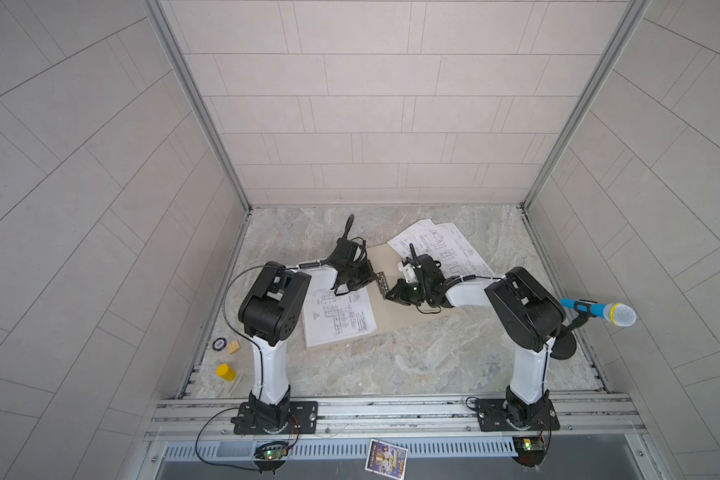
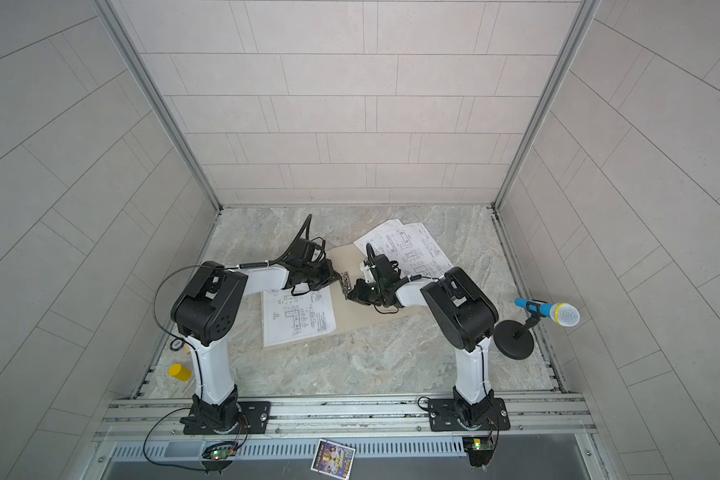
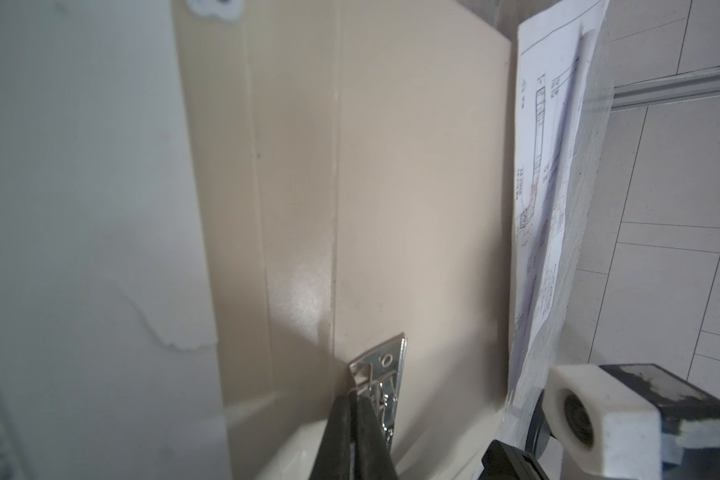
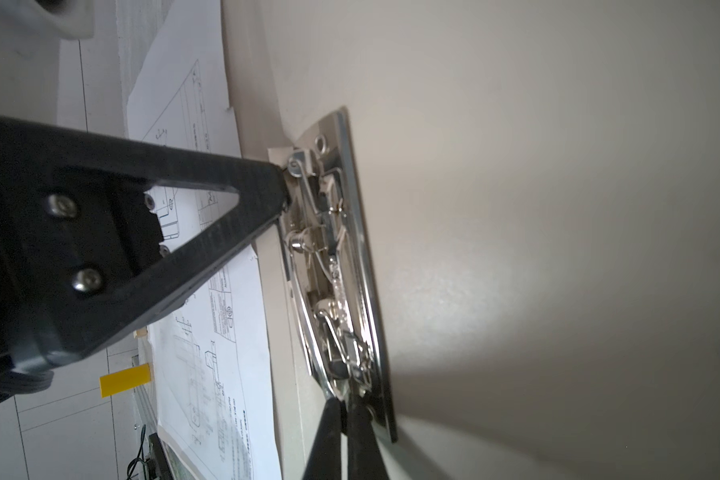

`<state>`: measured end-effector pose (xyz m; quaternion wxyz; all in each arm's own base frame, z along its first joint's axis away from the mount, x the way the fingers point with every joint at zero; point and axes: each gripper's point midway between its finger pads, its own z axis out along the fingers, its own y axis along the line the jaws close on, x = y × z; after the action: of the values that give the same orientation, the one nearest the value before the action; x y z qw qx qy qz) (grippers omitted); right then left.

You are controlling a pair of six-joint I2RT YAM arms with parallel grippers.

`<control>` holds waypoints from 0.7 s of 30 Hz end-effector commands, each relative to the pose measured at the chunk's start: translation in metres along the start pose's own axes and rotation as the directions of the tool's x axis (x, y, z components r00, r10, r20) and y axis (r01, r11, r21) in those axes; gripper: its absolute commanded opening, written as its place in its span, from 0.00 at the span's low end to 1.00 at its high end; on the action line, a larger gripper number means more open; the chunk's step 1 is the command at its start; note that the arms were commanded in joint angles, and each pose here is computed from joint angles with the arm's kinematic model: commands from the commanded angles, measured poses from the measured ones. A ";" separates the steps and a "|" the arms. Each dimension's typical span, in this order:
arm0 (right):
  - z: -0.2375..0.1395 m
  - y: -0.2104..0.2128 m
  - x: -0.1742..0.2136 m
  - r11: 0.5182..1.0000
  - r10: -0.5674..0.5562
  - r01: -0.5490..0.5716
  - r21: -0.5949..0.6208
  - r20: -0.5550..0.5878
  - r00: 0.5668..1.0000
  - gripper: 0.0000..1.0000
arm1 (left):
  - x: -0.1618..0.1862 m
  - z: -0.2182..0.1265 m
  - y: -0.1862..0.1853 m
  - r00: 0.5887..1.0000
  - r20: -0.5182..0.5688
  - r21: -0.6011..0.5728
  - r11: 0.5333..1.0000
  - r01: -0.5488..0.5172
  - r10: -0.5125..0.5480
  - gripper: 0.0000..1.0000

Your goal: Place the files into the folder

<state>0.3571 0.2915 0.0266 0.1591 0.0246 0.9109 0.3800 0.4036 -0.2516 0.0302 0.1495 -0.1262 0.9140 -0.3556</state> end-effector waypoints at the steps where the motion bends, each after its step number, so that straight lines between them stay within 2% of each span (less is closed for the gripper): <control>1: -0.006 -0.078 0.001 0.957 0.097 -0.112 0.268 0.069 0.993 0.00 | 0.024 0.005 0.010 0.995 -0.101 -0.021 1.000 -0.001 -0.001 0.03; 9: -0.011 -0.075 -0.006 0.961 0.114 -0.139 0.239 0.115 0.987 0.00 | 0.024 0.006 0.009 0.995 -0.104 -0.017 1.000 -0.004 0.002 0.02; 14: -0.010 -0.066 -0.008 0.968 0.107 -0.127 0.215 0.102 0.989 0.00 | 0.025 0.006 0.010 0.995 -0.105 -0.021 1.000 -0.001 -0.001 0.03; 21: -0.018 -0.037 -0.010 0.992 0.070 -0.080 0.095 0.100 0.993 0.02 | 0.023 0.007 0.008 0.995 -0.103 -0.016 1.000 -0.002 0.000 0.03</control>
<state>0.3775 0.2625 0.0254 0.2054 0.0735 0.9086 0.3562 0.3941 -0.2551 0.0256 0.1226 -0.1235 0.9159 -0.3618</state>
